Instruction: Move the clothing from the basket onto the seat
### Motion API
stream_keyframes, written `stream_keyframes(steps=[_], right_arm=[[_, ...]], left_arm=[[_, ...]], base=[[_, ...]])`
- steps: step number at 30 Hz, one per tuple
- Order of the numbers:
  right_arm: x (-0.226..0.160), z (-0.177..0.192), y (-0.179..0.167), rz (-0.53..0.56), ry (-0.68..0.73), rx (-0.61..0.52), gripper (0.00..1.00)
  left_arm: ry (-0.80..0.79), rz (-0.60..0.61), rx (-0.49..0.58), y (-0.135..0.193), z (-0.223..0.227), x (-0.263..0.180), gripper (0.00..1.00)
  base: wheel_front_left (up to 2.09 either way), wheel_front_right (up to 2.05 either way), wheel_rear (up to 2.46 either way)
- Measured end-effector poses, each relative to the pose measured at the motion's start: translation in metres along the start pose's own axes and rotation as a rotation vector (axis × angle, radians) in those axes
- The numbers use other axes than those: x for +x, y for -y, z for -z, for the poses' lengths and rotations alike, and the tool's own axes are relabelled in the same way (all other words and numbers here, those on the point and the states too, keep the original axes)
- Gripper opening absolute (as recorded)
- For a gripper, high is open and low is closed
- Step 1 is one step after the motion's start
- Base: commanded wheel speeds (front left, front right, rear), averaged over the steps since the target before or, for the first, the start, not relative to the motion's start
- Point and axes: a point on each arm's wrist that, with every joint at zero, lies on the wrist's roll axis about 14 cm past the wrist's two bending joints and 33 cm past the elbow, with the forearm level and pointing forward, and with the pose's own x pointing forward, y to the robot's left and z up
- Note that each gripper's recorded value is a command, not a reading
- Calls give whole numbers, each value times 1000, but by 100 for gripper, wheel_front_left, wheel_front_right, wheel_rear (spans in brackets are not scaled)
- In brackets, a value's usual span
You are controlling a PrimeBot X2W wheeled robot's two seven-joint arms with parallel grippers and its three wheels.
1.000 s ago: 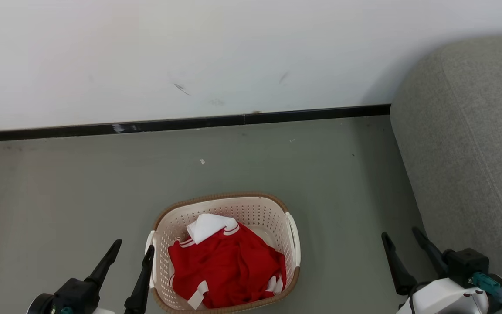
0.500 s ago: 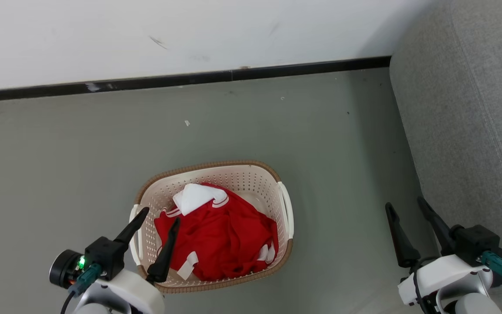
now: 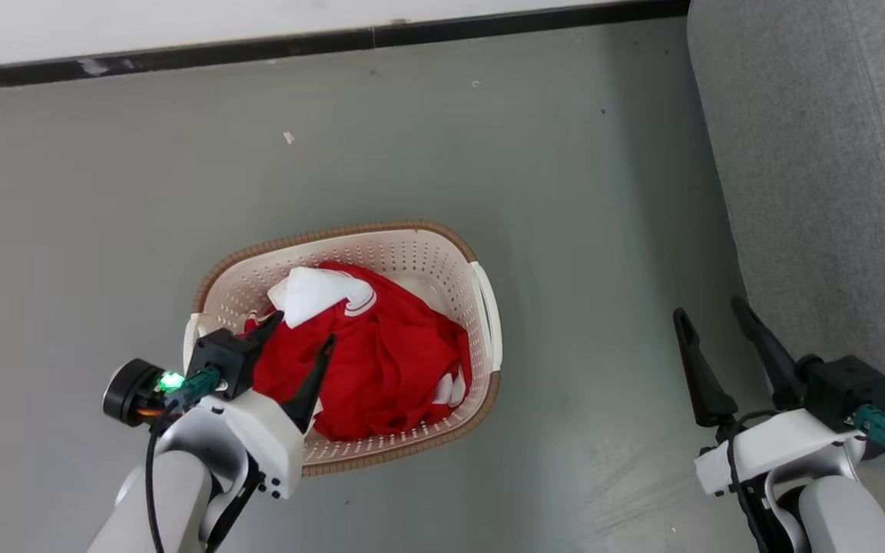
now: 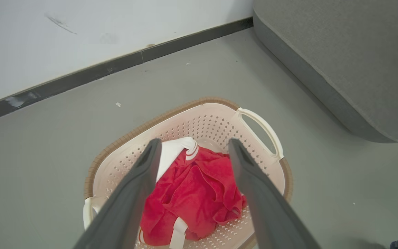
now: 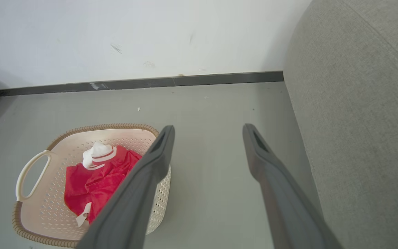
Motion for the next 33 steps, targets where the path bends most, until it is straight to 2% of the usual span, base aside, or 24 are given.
stream_keyframes(steps=[6, 17, 33], right_arm=[[8, 11, 4, 15, -24, 35, 100], [26, 32, 6, 16, -63, 58, 100], [53, 49, 17, 31, -81, 56, 100]], left_arm=[[-95, 55, 24, 7, 15, 28, 100], [-250, 49, 32, -17, 47, 69, 100], [-342, 29, -1, -44, 87, 112, 100]], base=[[0, 0, 0], [0, 0, 0], [0, 0, 0]])
